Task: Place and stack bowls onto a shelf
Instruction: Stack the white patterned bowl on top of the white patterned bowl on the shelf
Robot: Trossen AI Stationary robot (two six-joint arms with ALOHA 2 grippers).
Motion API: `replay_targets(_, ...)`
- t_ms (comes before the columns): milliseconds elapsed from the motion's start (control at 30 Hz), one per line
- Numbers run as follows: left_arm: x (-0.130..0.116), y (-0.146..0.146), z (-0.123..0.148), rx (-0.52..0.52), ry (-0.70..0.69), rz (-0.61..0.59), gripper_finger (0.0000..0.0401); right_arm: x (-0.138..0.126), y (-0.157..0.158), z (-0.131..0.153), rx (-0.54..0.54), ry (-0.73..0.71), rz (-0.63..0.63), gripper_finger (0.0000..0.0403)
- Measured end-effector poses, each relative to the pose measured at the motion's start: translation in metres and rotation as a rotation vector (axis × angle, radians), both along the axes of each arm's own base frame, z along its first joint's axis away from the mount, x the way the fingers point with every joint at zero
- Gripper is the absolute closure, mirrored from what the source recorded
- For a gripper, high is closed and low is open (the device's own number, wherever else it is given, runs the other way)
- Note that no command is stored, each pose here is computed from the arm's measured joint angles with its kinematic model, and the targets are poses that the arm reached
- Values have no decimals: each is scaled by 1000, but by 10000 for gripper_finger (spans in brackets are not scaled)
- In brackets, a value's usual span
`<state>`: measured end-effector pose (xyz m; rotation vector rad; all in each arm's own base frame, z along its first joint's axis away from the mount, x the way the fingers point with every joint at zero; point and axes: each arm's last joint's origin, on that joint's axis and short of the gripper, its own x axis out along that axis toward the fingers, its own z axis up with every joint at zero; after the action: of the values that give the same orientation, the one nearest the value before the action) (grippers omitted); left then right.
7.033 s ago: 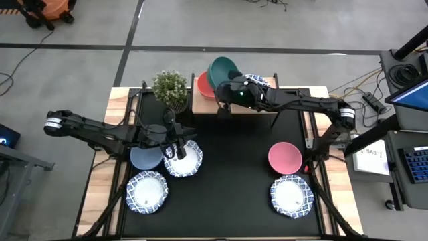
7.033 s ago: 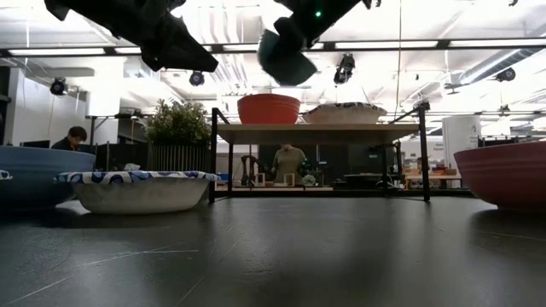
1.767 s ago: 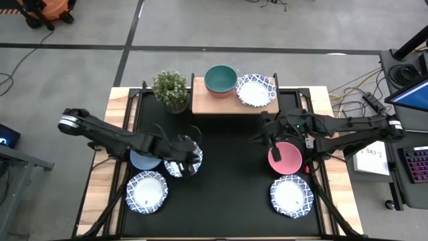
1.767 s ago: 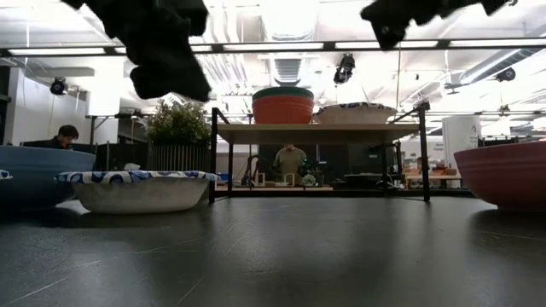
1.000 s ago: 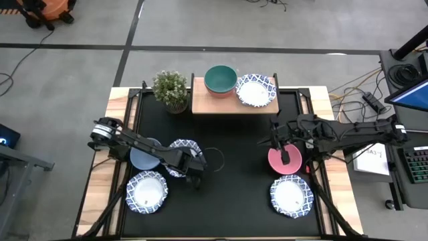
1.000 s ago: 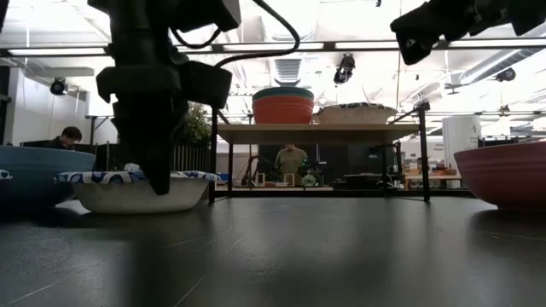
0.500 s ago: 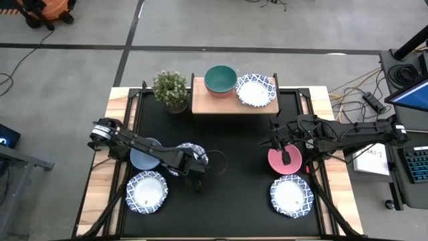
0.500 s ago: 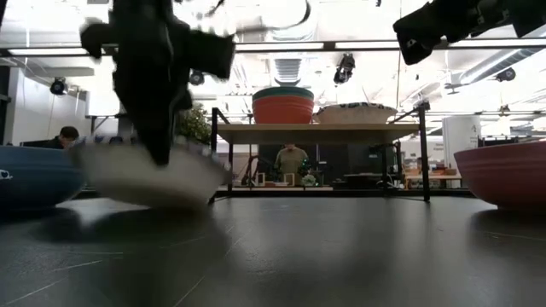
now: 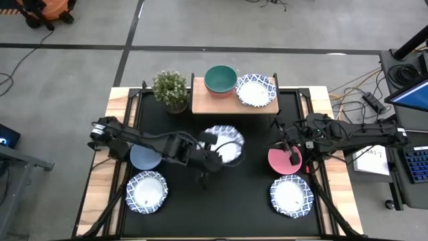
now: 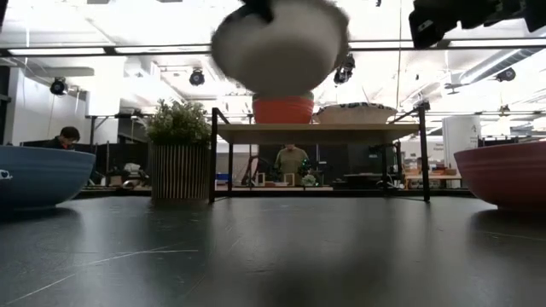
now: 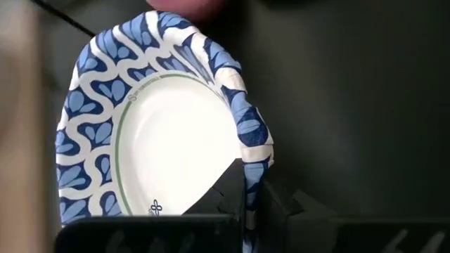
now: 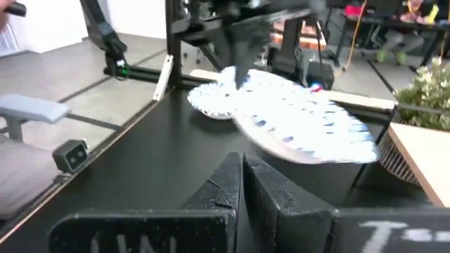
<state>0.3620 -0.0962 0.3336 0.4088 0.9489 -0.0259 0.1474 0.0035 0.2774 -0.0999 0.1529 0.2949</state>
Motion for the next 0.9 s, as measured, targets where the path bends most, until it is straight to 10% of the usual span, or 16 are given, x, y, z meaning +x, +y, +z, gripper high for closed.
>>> replay_targets(500,41,133,35,128,-387,62,401,-6,2,-5,1,-21,17,394)
replay_targets(900,63,170,38,94,-635,43,401,-6,3,-10,27,2,21,394)
